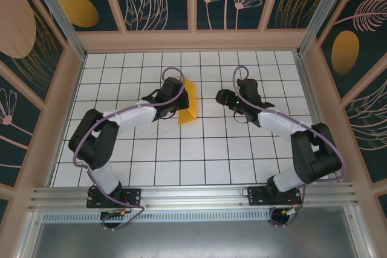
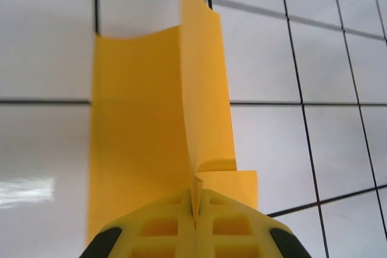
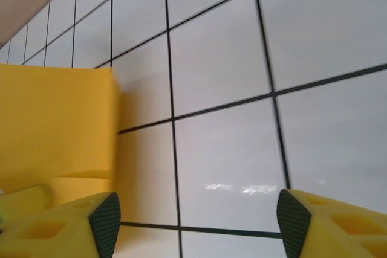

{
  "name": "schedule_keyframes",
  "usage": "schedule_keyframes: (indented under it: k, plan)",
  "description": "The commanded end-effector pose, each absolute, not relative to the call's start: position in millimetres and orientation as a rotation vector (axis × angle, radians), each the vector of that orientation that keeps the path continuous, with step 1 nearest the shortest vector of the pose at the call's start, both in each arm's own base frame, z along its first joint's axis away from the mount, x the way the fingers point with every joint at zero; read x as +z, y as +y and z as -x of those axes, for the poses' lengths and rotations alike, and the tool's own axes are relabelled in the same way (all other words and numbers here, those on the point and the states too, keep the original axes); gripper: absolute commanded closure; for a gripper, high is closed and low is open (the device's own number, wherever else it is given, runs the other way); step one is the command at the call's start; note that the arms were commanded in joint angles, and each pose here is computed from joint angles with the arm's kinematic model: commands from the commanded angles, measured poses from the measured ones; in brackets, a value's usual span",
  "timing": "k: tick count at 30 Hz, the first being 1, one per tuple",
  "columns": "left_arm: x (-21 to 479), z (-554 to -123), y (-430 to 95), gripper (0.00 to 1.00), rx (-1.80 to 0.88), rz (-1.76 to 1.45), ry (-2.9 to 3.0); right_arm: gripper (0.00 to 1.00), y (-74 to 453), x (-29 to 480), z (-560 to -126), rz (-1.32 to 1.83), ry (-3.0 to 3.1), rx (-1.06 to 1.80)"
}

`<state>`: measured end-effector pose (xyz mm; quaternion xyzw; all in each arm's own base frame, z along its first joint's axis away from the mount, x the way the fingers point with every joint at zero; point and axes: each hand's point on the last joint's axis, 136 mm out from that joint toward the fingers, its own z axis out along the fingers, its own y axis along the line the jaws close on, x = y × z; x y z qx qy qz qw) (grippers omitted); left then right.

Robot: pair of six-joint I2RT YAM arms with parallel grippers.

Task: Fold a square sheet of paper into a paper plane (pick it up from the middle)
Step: Turn over the paper at the center of the table.

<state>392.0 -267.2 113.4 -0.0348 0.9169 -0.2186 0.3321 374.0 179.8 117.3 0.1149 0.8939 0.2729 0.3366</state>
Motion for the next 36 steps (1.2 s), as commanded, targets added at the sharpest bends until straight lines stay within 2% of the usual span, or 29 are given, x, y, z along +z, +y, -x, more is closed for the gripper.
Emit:
schedule_keyframes:
  k: [1,7,12,17,21,29,32,36]
  plan:
    - [147.0,-395.6,-222.0,0.95,-0.194,0.032,2.338,0.25,149.4,108.6,-367.8,-0.422,2.318,0.567]
    - [167.4,-400.8,-172.1,0.95,0.335,0.052,2.235,0.2,128.3,104.9,-360.9,-0.52,2.299,0.514]
    - [143.7,-407.5,-161.8,0.95,0.667,0.016,2.207,0.18,116.4,97.2,-357.9,-0.577,2.313,0.488]
    - [104.3,-414.0,-172.5,0.96,0.842,-0.069,2.2,0.17,108.9,93.0,-356.7,-0.614,2.316,0.48]
    - [77.6,-415.6,-193.6,0.96,0.827,-0.13,2.235,0.17,102.5,91.9,-356.5,-0.635,2.32,0.465]
    - [39.9,-406.6,-243.7,0.93,0.581,-0.198,2.355,0.17,91.4,88.4,-356.5,-0.678,2.328,0.444]
    - [29.5,-403.4,-253.0,0.89,0.51,-0.206,2.395,0.17,90.2,88.3,-357.6,-0.681,2.333,0.442]
    - [22.7,-398.3,-263.4,0.78,0.412,-0.224,2.441,0.17,90.9,90.2,-358.4,-0.679,2.337,0.453]
